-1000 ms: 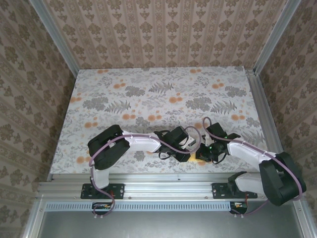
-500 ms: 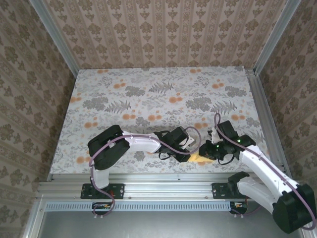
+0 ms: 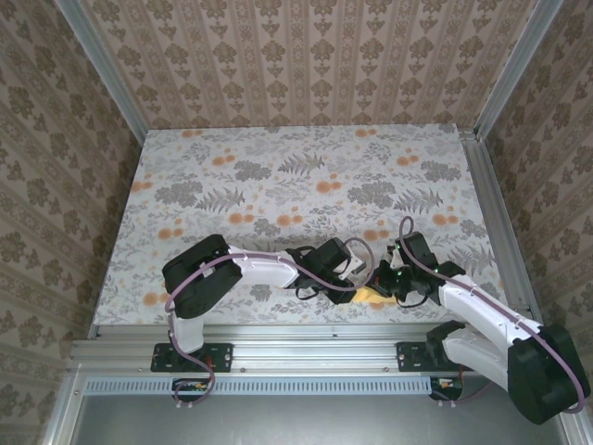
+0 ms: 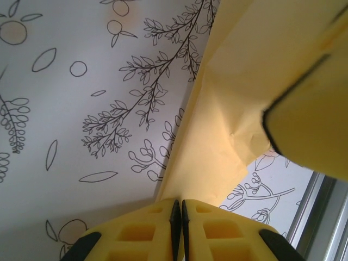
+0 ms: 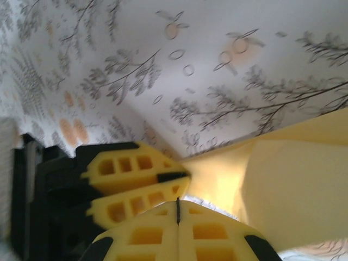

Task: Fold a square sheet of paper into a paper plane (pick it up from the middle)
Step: Fold the wing for the fifth time at the center of the table.

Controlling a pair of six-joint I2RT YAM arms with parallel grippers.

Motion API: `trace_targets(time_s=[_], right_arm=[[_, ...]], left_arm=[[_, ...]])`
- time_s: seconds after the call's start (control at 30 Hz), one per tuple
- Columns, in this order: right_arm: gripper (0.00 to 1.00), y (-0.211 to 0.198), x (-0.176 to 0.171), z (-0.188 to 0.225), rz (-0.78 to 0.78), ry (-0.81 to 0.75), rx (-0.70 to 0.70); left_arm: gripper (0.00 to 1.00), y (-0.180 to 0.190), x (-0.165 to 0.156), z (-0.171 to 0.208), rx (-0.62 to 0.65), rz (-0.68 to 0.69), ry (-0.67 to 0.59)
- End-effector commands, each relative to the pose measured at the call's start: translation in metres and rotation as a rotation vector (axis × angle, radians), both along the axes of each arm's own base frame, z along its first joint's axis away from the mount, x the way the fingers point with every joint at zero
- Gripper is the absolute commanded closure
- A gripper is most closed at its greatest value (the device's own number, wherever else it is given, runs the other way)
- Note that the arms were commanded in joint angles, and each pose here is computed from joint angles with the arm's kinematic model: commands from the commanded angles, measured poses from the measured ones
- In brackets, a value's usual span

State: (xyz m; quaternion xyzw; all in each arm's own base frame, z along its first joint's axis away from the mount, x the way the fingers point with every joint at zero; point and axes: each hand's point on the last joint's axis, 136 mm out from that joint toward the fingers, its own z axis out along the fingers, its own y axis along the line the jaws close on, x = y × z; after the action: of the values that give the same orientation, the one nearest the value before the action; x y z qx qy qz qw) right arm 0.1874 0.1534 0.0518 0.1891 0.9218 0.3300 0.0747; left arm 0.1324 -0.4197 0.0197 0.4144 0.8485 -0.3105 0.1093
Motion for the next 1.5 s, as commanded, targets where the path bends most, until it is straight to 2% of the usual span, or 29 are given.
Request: trace_targets(time_s=[0.0, 0.43, 0.6, 0.67, 0.9, 1.1, 1.27, 1.47], right_arm=[[1.00, -0.013, 0.003, -0.018, -0.050, -0.003, -0.081], [1.00, -0.046, -0.011, -0.058, -0.109, 0.054, -0.226], [1.00, -0.055, -0.012, -0.043, -0.116, 0.028, -0.262], [1.00, -0.052, -0.009, -0.030, -0.113, -0.003, -0.241], [1.00, -0.012, 0.011, 0.010, -0.097, -0.107, -0.035], [1.00, 0.008, 0.022, 0.007, -0.118, -0.125, 0.024], [1.00, 0.001, 0.022, -0.016, -0.125, -0.101, -0.036], [1.00, -0.028, 0.010, -0.041, -0.131, -0.050, -0.182]], left_arm=[[0.85, 0.036, -0.014, -0.042, 0.172, 0.020, 0.051], [0.85, 0.039, -0.015, -0.045, 0.178, 0.020, 0.057], [0.85, 0.040, -0.016, -0.045, 0.181, 0.018, 0.056], [0.85, 0.040, -0.015, -0.045, 0.181, 0.020, 0.056], [0.85, 0.036, -0.014, -0.045, 0.172, 0.017, 0.058], [0.85, 0.035, -0.014, -0.044, 0.171, 0.016, 0.058], [0.85, 0.035, -0.015, -0.045, 0.169, 0.017, 0.062], [0.86, 0.037, -0.016, -0.046, 0.174, 0.019, 0.063]])
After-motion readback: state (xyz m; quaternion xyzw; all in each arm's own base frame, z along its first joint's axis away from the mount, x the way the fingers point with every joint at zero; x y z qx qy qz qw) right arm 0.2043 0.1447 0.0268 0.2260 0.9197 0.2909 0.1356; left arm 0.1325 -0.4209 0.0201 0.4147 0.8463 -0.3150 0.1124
